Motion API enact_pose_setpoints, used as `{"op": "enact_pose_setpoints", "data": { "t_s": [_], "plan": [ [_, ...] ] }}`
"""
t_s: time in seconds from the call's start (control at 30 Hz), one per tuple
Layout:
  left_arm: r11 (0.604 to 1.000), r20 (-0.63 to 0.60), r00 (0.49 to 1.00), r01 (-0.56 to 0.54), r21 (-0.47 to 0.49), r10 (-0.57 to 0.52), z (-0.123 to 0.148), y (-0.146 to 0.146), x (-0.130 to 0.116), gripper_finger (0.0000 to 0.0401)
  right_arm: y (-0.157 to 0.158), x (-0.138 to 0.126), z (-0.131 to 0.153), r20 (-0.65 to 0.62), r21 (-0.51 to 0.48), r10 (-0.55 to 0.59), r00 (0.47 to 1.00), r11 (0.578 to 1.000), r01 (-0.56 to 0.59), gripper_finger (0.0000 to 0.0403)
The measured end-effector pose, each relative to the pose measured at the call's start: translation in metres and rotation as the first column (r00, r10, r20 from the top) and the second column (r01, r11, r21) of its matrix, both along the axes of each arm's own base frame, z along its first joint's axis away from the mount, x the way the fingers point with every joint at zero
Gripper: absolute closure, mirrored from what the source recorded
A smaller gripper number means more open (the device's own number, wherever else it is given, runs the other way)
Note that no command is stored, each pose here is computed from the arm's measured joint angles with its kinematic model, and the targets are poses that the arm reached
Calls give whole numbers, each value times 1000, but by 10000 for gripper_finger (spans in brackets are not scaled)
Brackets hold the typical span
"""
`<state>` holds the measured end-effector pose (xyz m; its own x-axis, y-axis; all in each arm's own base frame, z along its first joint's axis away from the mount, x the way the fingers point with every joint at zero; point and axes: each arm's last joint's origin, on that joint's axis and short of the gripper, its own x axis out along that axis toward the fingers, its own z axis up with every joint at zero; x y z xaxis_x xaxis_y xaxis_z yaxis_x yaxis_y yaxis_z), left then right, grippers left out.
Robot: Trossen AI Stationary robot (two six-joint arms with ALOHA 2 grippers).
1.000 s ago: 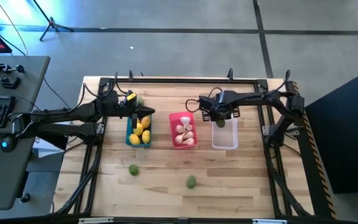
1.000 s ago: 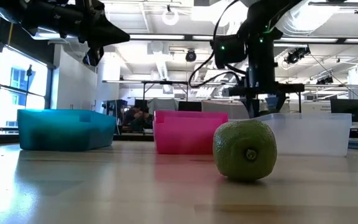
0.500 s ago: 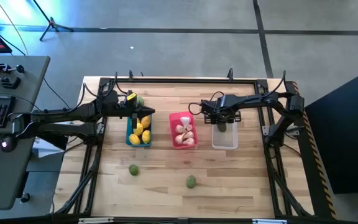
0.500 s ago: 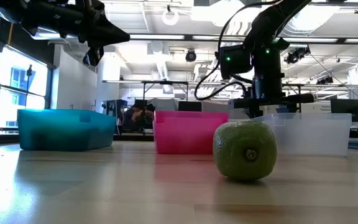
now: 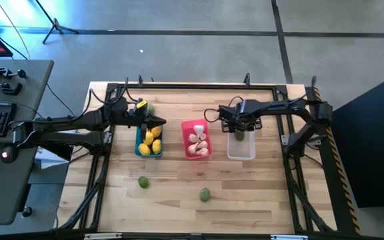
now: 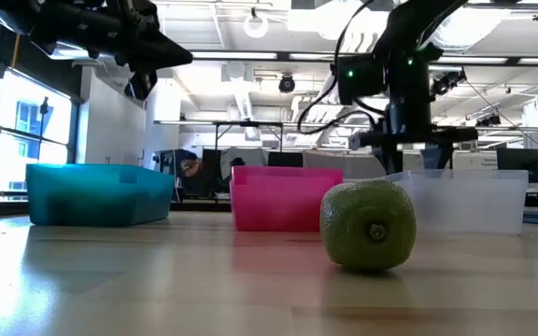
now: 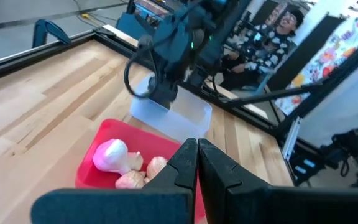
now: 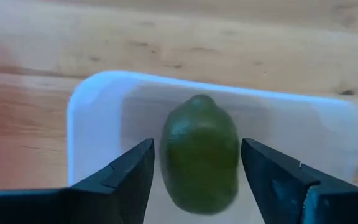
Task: Sort produce into baskets
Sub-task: Put the bottom right green lime into the white bin
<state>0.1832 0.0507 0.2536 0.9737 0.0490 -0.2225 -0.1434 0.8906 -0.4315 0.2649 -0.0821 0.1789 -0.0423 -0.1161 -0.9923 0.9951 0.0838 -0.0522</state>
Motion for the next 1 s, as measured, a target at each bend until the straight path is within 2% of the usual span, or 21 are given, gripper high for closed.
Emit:
{"op": "enact_pose_setpoints", "data": {
  "t_s": [0.23,0.4,0.57,0.7,0.87,1.0],
  "plan": [
    [998,-55,998,26,52,-23,10,0,0,401,0,-7,41,36,-89,55,998,995,-52,176],
    [995,-112,993,47,87,-37,15,-1,-2,401,15,0,72,114,-131,207,972,973,-192,220],
    [999,-190,982,15,38,-8,7,4,-6,401,53,18,105,223,-180,373,901,924,-338,280],
    [1000,-295,955,-8,27,15,-3,15,-15,401,91,30,120,327,-206,428,843,902,-378,316],
    [999,-369,928,40,-17,-44,-16,32,-23,401,133,42,124,445,-224,435,783,900,-373,342],
    [997,-418,906,40,-71,-66,-27,44,-26,401,168,57,122,521,-122,394,757,912,-391,342]
  ]
}}
